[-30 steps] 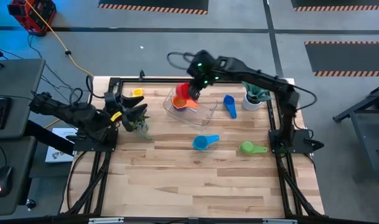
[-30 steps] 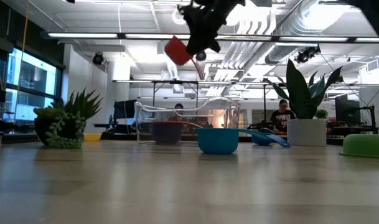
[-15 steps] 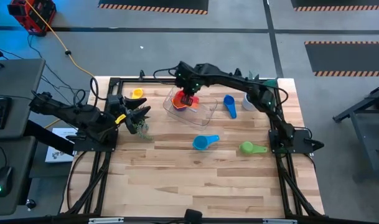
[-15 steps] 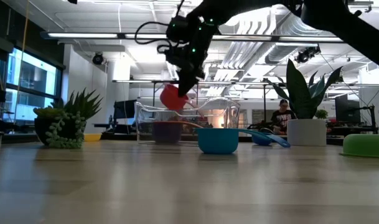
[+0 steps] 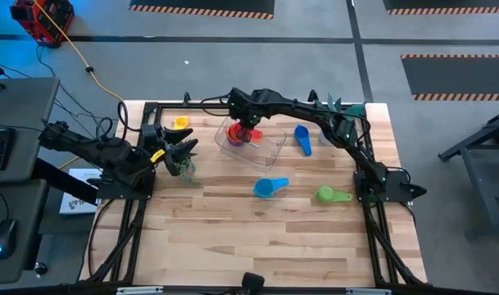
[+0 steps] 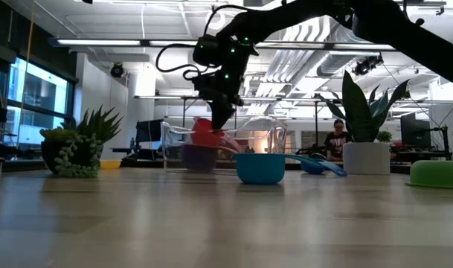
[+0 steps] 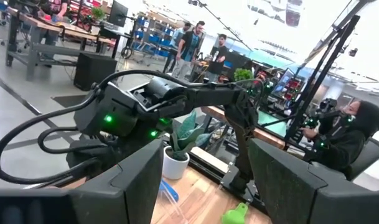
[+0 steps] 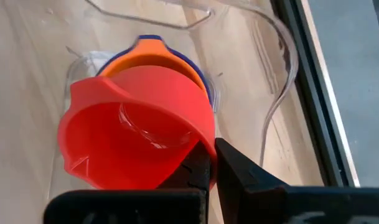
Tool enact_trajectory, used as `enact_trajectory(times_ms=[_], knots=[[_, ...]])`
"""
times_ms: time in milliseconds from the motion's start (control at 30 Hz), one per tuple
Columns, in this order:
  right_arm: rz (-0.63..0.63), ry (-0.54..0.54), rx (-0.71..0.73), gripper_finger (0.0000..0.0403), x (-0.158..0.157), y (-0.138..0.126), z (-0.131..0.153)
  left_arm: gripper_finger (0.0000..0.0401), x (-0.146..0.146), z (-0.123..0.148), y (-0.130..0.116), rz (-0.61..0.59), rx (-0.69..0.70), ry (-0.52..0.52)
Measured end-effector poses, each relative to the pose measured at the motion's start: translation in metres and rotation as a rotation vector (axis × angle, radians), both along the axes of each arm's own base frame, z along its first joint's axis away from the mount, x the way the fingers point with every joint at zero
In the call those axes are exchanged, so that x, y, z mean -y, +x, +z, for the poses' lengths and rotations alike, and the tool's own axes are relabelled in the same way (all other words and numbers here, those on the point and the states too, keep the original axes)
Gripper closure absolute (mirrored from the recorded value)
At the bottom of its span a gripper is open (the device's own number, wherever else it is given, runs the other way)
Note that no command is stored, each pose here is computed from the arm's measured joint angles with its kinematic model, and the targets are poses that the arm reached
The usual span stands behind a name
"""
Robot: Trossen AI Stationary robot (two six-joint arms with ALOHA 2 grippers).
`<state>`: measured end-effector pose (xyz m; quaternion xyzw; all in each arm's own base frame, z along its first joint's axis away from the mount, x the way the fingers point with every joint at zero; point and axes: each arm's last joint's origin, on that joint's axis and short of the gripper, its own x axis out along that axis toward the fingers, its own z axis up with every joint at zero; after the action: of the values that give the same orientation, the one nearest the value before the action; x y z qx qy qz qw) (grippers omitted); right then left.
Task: Nest measuring cups in basket
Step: Stack the red measuring cup on top of the orange measuring cup on the transparent bin
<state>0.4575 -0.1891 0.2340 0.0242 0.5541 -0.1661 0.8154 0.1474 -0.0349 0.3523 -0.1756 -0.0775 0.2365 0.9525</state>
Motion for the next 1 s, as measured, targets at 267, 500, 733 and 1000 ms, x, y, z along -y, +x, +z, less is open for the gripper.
enact_trajectory(times_ms=[267, 500, 733, 1000], knots=[[-0.021, 0.013, 0.015, 0.0384, 0.0, 0.001, 0.0, 0.0172, 0.0, 0.0, 0.0, 0.0, 0.0, 0.0], [-0.06, 0.031, 0.022, 0.0346, 0.0, 0.0, 0.0, 0.0172, 0.0, 0.0, 0.0, 0.0, 0.0, 0.0], [-0.062, 0.035, 0.01, 0.0292, -0.001, -0.002, 0.002, 0.0172, 0.0, 0.0, 0.0, 0.0, 0.0, 0.0], [-0.126, 0.166, -0.053, 0.0319, 0.014, -0.027, 0.011, 0.0172, 0.0, 0.0, 0.0, 0.0, -0.001, 0.001]])
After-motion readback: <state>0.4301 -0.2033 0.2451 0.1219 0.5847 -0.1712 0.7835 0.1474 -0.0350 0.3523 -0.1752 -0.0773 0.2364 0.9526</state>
